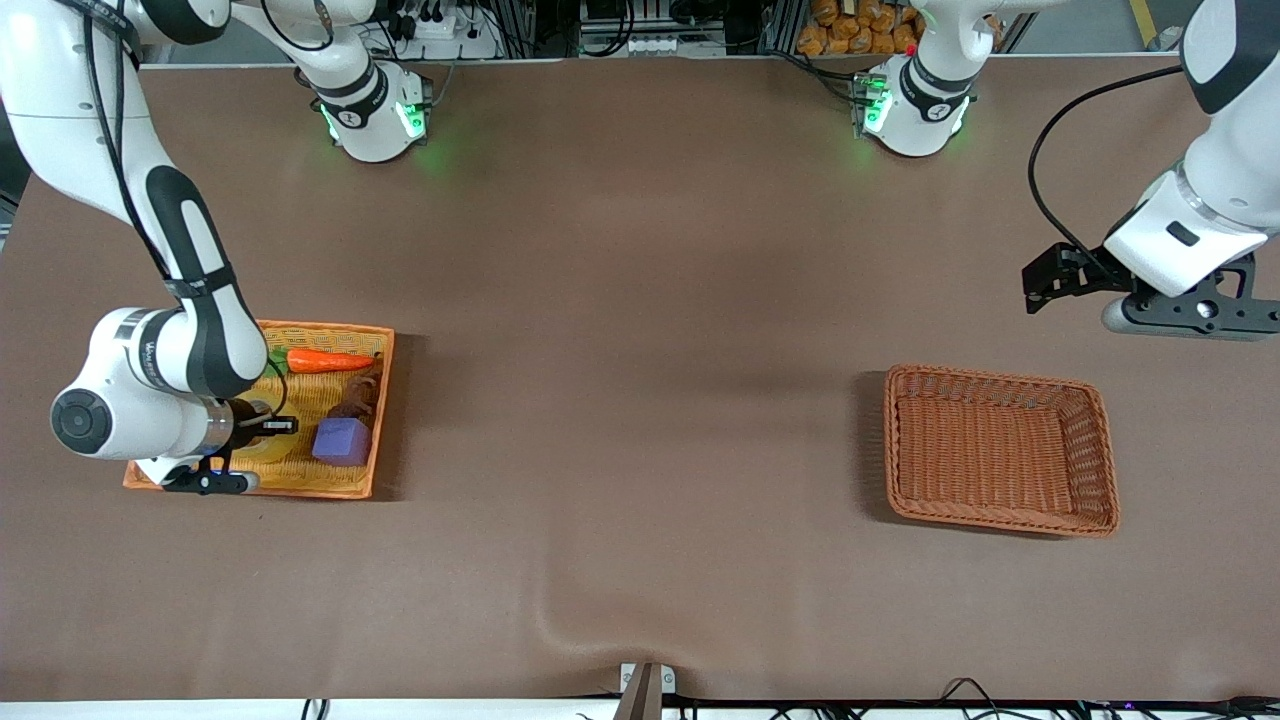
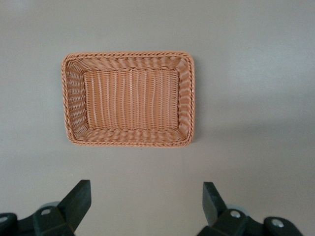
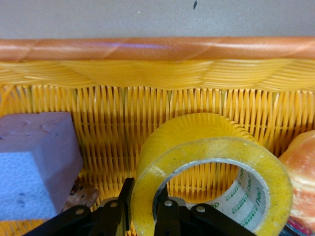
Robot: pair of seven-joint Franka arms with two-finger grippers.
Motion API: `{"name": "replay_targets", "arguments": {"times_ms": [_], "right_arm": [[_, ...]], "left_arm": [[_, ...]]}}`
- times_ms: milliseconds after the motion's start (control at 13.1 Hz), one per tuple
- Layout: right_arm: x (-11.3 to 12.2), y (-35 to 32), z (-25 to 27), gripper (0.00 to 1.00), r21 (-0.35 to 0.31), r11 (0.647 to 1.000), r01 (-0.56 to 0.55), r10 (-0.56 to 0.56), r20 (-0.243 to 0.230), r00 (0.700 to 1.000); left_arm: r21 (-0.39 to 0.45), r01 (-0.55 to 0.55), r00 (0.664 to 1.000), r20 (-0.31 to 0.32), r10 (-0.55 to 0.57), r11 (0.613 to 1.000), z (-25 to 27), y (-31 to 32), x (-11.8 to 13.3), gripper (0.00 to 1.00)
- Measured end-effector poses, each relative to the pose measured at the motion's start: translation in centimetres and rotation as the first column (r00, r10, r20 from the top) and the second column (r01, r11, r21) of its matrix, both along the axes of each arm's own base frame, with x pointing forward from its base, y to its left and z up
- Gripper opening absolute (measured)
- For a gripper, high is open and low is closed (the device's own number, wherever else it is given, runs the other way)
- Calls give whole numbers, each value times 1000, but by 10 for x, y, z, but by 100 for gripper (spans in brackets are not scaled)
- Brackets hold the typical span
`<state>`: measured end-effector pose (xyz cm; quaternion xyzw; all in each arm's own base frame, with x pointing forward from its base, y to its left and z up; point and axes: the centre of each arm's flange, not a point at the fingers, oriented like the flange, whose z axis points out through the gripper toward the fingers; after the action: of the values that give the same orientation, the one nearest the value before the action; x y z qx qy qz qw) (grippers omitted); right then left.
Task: Transfer tape with both arms
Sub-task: 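Close the right gripper on the tape roll and lift it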
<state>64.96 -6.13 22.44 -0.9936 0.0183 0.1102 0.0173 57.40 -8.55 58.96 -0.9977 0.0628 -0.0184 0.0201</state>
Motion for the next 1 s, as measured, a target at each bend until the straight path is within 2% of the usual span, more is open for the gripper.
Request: {"name": "replay_targets", "arguments": {"times_ms": [153, 383, 613, 766, 995], "right_arm": [[3, 5, 25, 22, 2, 1000, -8, 8, -2, 1000], [18, 27, 97, 22, 11, 999, -42, 42, -2, 999], [25, 99, 154, 22, 11, 995, -100, 100, 1, 995], [18, 174, 163, 22, -16, 996, -85, 85, 7, 996], [-10, 284, 163, 22, -72, 997, 3, -2, 11, 1000]], "left_arm": [[-1, 13, 1000, 4, -13, 1000, 2, -8, -1, 100], [-1, 11, 1000, 4, -11, 1000, 2, -6, -1, 100], [-1, 6, 1000, 5, -6, 1000, 2, -4, 0, 100], [-1, 3, 1000, 6, -3, 1000, 3, -2, 0, 100], [-2, 3, 1000, 9, -3, 1000, 4, -2, -1, 100]]}}
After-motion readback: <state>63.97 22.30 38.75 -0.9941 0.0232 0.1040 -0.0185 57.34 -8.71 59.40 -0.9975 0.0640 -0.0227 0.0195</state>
